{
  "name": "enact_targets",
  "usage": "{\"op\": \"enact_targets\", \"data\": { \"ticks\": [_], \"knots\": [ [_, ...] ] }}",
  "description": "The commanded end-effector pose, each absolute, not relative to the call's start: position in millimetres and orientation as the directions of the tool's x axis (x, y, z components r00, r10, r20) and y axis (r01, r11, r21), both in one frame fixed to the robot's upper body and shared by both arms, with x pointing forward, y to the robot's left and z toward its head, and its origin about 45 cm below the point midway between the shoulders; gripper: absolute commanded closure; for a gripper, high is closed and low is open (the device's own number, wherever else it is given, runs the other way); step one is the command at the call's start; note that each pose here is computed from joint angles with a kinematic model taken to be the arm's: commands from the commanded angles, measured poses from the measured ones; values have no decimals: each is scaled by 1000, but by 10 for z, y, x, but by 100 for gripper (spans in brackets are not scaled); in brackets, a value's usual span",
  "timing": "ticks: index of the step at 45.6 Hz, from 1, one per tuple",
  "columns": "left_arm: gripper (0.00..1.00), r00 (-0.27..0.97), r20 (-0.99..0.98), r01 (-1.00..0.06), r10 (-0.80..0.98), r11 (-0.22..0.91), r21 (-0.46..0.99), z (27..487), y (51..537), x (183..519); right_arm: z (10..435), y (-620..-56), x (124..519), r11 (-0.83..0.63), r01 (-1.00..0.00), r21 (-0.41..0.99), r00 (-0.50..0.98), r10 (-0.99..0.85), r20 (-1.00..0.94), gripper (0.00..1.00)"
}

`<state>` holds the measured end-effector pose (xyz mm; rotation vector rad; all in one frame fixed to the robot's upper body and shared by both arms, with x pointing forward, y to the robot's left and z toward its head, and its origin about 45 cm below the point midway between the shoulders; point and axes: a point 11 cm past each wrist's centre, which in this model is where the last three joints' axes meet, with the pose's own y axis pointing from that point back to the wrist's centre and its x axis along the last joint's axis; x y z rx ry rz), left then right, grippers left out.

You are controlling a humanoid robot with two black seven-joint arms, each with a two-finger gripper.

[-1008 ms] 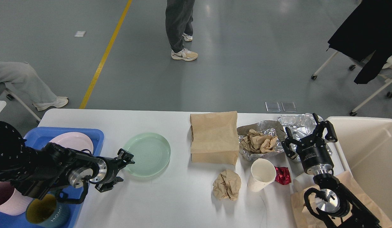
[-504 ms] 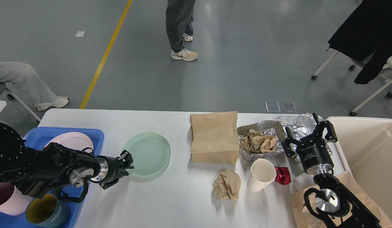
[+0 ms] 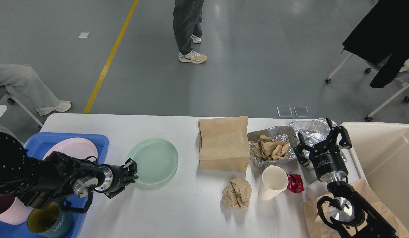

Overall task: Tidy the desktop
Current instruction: 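Grip the green plate rim with the left gripper and lift it, then carry the green plate and stack it on the pink plate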

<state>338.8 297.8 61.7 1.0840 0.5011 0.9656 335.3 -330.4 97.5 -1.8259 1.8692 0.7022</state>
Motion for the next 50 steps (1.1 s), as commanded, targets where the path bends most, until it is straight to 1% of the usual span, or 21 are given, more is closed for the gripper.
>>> {"op": "enact_targets", "data": {
  "ticks": [1,4,14,20,25,29,37,42,46,50],
  "knots": [
    [87,515,103,-403,851,134,905,581,2985,3367,974,-3304,3353,3,-998,57,-38,-779,-625,0],
    [89,514,104,-403,851,134,905,578,2983,3369,974,-3304,3353,3,-998,57,-38,-779,-625,0],
    [100,520,99,-402,848,141,905,575,2959,3370,974,-3304,3353,3,-998,57,-38,-779,-625,0],
    [100,520,97,-404,849,144,903,603,2961,3391,974,-3304,3353,3,-998,57,-38,-779,-625,0],
    [100,532,80,-403,843,168,900,690,2900,3434,974,-3304,3353,3,-998,57,-38,-779,-625,0],
    [100,541,69,-405,838,188,895,857,2878,3499,974,-3304,3353,3,-998,57,-38,-779,-625,0],
    [100,544,60,-392,837,191,900,1237,2963,3475,974,-3304,3353,3,-998,57,-38,-779,-625,0],
    [100,560,105,-402,822,158,902,1651,3082,3508,974,-3304,3353,3,-998,57,-38,-779,-625,0],
    [100,559,141,-406,817,122,906,1981,3223,3462,974,-3304,3353,3,-998,57,-38,-779,-625,0],
    [100,550,148,-412,822,113,904,2382,3310,3394,974,-3304,3353,3,-998,57,-38,-779,-625,0]
  ]
}}
